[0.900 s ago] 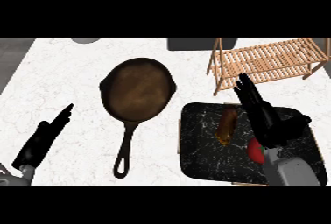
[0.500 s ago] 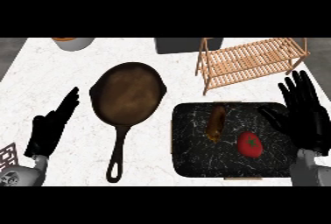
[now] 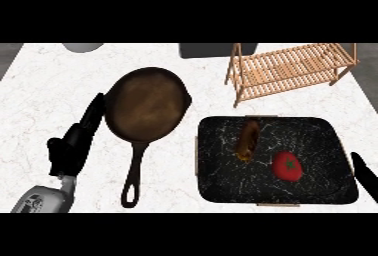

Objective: Pick the tomato from the tray and place it in the tiered shelf

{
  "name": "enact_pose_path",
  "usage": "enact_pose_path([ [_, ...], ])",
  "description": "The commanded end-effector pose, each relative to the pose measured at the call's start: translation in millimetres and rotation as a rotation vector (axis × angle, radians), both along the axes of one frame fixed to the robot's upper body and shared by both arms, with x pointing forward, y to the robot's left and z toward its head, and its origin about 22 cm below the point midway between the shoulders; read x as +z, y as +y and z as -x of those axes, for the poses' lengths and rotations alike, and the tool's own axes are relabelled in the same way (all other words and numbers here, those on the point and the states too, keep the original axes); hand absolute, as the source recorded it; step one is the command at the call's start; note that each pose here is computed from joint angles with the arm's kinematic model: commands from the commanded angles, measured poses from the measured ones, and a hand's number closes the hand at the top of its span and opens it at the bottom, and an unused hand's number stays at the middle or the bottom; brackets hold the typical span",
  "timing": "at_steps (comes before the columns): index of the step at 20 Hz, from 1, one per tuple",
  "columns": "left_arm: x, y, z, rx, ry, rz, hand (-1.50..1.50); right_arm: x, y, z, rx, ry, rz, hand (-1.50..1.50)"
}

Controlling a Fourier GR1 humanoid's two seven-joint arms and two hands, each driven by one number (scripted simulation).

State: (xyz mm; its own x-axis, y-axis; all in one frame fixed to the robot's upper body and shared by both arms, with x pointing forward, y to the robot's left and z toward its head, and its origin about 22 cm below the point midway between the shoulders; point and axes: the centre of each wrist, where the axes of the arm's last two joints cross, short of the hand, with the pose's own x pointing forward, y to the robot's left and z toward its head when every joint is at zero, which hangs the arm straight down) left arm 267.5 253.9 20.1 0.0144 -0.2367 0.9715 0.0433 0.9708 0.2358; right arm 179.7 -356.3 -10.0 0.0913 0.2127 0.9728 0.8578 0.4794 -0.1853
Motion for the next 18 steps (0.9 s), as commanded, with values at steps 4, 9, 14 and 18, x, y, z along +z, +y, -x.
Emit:
enact_pose_path([
  [4,-9,-24,-11.9,-0.042,-0.015,0.011,0.00,14,14,62,0.123,-0.110,0.000,-1.50],
  [9,1,-36,-10.9,-0.056,-0.032,0.010,0.00,41,17,66,0.255,0.141,0.060,-1.50],
  [14,-3,-28,-23.0,-0.044,-0.031,0.002,0.00,97,32,66,0.308,0.267,0.086,-1.50],
  [18,-1,-43,-24.6,-0.057,-0.042,0.008,0.00,120,41,68,0.380,0.480,0.130,-1.50],
])
